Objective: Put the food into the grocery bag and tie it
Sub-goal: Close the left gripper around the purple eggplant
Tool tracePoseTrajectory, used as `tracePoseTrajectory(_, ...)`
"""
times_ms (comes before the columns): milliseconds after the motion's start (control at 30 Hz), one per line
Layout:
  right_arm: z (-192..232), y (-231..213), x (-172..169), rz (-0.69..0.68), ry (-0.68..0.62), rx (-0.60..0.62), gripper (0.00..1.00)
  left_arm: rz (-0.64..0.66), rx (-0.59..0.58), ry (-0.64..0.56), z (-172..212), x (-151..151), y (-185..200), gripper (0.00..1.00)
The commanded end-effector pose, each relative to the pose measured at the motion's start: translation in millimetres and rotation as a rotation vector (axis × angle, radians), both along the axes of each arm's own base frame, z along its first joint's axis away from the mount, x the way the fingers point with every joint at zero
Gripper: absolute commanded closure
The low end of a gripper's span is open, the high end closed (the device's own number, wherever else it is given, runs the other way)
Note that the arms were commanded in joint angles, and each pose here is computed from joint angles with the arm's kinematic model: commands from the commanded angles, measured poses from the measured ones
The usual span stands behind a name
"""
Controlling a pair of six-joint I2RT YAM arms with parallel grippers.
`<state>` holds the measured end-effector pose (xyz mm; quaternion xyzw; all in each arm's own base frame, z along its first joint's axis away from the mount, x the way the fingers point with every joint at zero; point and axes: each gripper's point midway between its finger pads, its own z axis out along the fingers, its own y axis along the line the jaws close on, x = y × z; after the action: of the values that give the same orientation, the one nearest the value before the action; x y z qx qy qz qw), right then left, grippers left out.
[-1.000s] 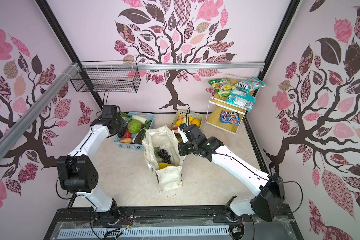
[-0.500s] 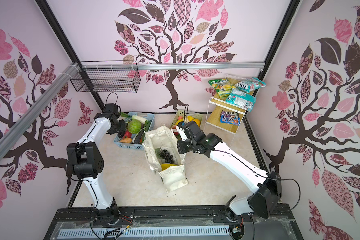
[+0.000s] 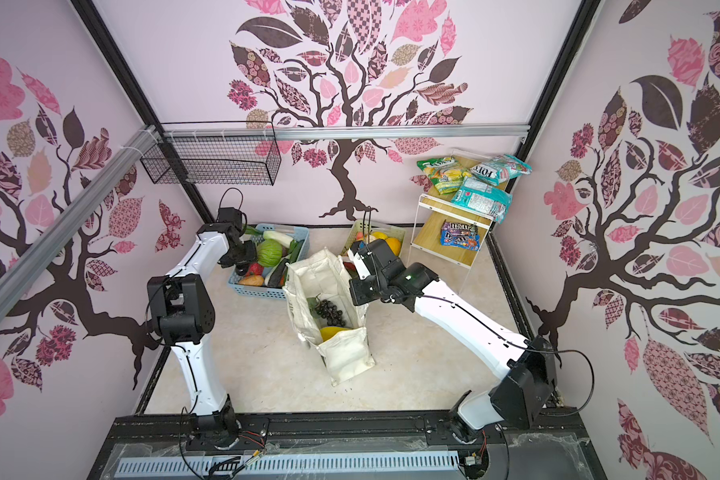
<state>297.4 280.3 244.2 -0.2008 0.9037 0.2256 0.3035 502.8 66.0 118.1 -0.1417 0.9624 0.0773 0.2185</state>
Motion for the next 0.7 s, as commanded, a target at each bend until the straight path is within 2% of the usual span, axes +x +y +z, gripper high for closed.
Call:
tracePoseTrajectory(0, 19, 9, 8, 0.008, -0.043, 0.031, 1.0, -0.003, 0.025, -0.004, -2, 9, 4, 0.32)
tracePoseTrajectory(500, 17, 7, 6, 0.009, -0.047, 0.03, 1.0, 0.014, 0.063, 0.008, -21, 12, 4, 0.38)
tracePoseTrajectory(667, 19, 7, 5, 0.009, -0.052, 0.035, 1.0, 0.022, 0.089, -0.01, -16, 8, 5, 0.45)
